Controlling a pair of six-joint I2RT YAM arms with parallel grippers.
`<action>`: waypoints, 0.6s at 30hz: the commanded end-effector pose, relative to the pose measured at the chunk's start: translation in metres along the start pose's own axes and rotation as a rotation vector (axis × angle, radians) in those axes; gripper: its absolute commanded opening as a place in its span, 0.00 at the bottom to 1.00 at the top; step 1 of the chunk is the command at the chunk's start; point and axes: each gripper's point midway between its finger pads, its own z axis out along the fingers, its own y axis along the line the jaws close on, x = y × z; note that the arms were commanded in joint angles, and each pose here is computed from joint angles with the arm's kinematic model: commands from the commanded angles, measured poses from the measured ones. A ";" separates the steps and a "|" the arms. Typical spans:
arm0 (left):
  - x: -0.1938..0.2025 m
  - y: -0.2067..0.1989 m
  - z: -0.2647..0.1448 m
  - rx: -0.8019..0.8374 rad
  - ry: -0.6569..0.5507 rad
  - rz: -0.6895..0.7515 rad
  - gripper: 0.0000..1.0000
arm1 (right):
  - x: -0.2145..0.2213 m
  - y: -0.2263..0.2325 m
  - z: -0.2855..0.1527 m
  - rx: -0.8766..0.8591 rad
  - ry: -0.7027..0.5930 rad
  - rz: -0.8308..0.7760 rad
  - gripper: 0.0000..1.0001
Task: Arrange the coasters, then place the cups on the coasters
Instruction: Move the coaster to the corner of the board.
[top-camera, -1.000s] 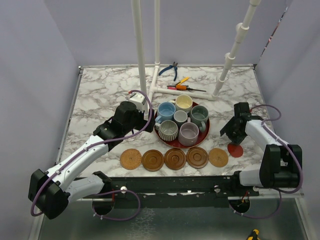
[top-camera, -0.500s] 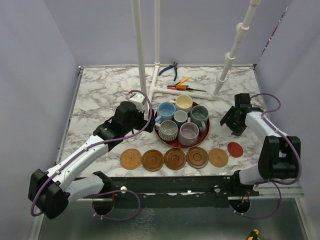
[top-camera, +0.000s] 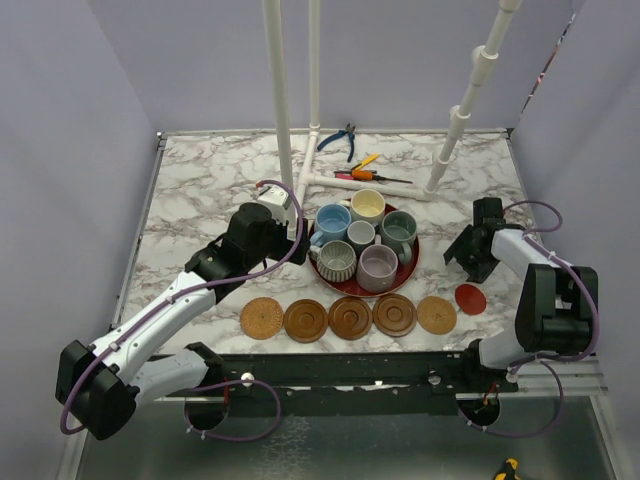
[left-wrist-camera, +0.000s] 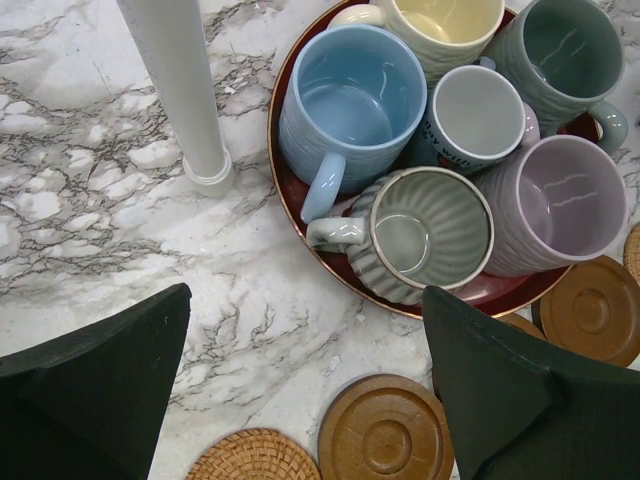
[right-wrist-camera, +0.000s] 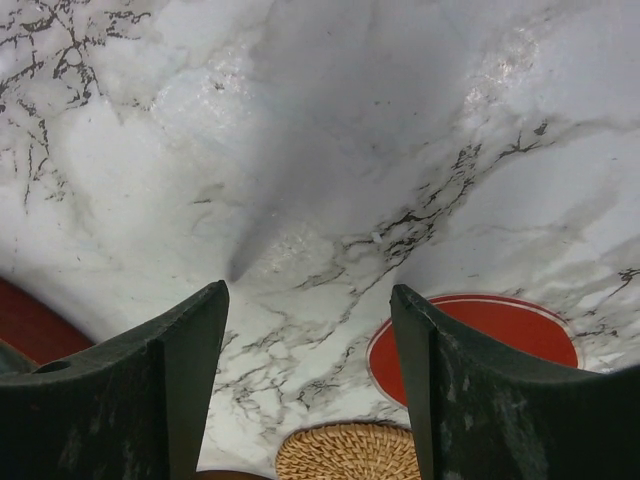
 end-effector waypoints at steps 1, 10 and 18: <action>0.000 -0.002 -0.005 0.017 -0.010 0.011 0.99 | 0.000 -0.008 0.005 0.017 -0.005 -0.003 0.71; -0.002 -0.003 -0.006 0.021 -0.016 0.010 0.99 | 0.016 -0.015 0.001 0.017 0.040 0.027 0.71; -0.002 -0.004 -0.007 0.027 -0.016 0.010 0.99 | 0.026 -0.022 -0.003 0.032 0.060 0.040 0.71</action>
